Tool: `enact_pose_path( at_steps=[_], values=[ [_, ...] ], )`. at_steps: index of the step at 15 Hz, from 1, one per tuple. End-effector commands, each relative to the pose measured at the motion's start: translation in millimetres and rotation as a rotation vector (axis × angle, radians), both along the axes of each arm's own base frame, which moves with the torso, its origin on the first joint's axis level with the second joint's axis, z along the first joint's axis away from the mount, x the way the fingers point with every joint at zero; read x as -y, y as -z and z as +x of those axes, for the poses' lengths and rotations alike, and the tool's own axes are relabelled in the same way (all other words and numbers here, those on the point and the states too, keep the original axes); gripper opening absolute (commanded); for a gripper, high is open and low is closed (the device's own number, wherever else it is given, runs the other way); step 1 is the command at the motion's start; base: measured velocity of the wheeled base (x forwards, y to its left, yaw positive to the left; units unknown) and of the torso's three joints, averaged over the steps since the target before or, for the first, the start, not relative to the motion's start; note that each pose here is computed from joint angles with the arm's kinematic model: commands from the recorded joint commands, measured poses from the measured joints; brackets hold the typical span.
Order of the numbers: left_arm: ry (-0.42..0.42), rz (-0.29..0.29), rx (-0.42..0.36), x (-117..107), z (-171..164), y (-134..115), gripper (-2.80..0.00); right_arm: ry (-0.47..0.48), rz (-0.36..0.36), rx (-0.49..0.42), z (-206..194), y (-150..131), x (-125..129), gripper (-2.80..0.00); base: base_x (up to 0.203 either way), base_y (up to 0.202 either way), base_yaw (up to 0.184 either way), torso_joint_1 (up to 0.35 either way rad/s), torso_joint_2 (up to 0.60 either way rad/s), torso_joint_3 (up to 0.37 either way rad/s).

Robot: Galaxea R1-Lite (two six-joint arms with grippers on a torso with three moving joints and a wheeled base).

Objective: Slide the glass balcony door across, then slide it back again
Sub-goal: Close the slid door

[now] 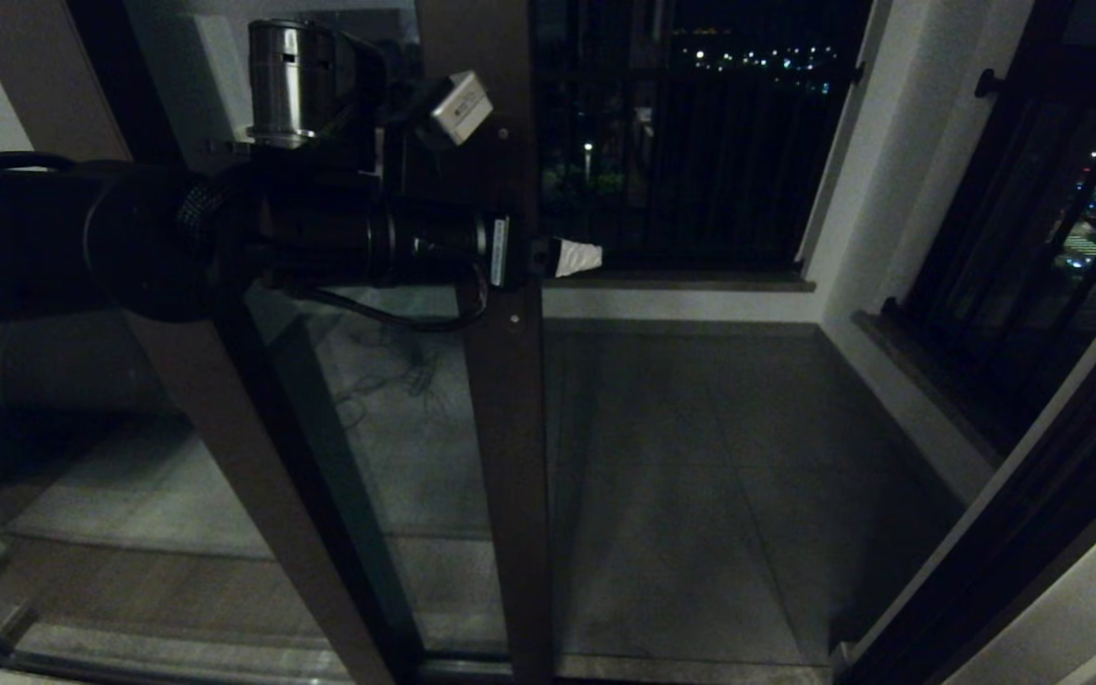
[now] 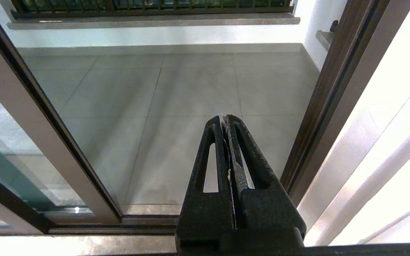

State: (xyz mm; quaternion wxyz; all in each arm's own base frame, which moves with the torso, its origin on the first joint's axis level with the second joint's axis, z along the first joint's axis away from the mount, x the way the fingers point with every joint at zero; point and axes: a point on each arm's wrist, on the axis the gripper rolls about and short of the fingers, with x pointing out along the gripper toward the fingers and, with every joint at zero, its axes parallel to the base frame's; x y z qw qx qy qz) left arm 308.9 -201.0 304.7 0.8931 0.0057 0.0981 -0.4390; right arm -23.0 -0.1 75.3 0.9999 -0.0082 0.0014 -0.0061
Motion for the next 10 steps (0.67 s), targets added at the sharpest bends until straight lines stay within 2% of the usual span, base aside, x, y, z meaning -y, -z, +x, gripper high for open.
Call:
enact_pose_path(
  at_steps=[1,10],
  values=[
    [0.012,0.0,0.002,6,0,2,0.0,0.0,0.0,-0.002,0,0,0,-2.8,0.0,0.0,0.0,0.0,0.0,0.0],
    [0.036,-0.007,0.023,31,0,1,0.0,0.0,0.0,-0.002,0,0,0,-2.8,0.0,0.0,0.0,0.0,0.0,0.0]
  ],
)
